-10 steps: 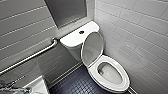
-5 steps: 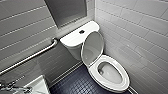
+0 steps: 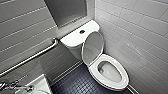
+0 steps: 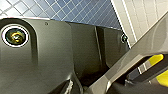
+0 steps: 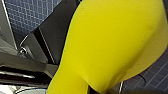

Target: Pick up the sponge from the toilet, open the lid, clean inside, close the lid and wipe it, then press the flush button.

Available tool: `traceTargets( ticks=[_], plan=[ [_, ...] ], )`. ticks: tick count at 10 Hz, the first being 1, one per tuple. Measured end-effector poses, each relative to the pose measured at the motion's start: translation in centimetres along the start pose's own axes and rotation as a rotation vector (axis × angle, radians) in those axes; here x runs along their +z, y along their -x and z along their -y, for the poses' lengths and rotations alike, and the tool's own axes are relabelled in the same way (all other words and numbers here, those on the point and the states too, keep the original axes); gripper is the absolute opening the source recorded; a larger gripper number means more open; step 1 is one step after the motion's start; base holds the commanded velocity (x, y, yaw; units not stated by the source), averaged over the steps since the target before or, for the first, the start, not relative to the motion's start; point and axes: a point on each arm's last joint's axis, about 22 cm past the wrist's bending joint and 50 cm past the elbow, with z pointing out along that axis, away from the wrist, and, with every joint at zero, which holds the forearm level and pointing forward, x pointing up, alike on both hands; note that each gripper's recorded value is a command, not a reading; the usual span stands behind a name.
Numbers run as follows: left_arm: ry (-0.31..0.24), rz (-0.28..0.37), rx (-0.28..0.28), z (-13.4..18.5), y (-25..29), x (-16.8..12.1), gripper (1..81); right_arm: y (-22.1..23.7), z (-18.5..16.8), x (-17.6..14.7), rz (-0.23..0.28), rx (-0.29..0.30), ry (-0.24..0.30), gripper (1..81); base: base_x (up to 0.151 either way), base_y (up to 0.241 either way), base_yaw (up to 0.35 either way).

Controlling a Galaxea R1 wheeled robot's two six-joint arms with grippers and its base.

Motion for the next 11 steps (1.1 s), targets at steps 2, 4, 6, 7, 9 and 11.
traceTargets(
  ticks=[2,4,6,7,9,11],
  plan=[
    [-0.008,-0.087,0.026,0.6,-5.9,-2.2,81.1,-0.7,0.3,0.6,-0.042,-0.029,-0.011,1.0,0.000,0.000,0.000],
    [0.012,-0.131,0.018,-0.3,-10.0,-3.6,81.1,1.1,-1.2,0.7,-0.044,-0.035,0.007,1.0,0.000,0.000,0.000],
    [0.029,-0.170,0.021,-1.2,-14.8,-4.4,81.1,1.1,-3.1,1.1,-0.078,-0.066,0.027,1.0,0.000,0.000,0.000],
    [0.028,-0.184,0.017,-1.2,-17.2,-4.9,81.1,1.1,-3.6,1.7,-0.091,-0.083,0.034,1.0,0.000,0.000,0.000],
    [0.035,-0.189,-0.007,-1.8,-20.9,-5.7,81.1,2.4,-4.4,3.4,-0.090,-0.096,0.056,1.0,0.000,0.000,0.000],
    [0.044,-0.204,-0.025,-2.6,-25.3,-7.0,81.1,4.6,-4.9,5.1,-0.071,-0.090,0.083,1.0,0.000,0.000,0.000]
  ],
)
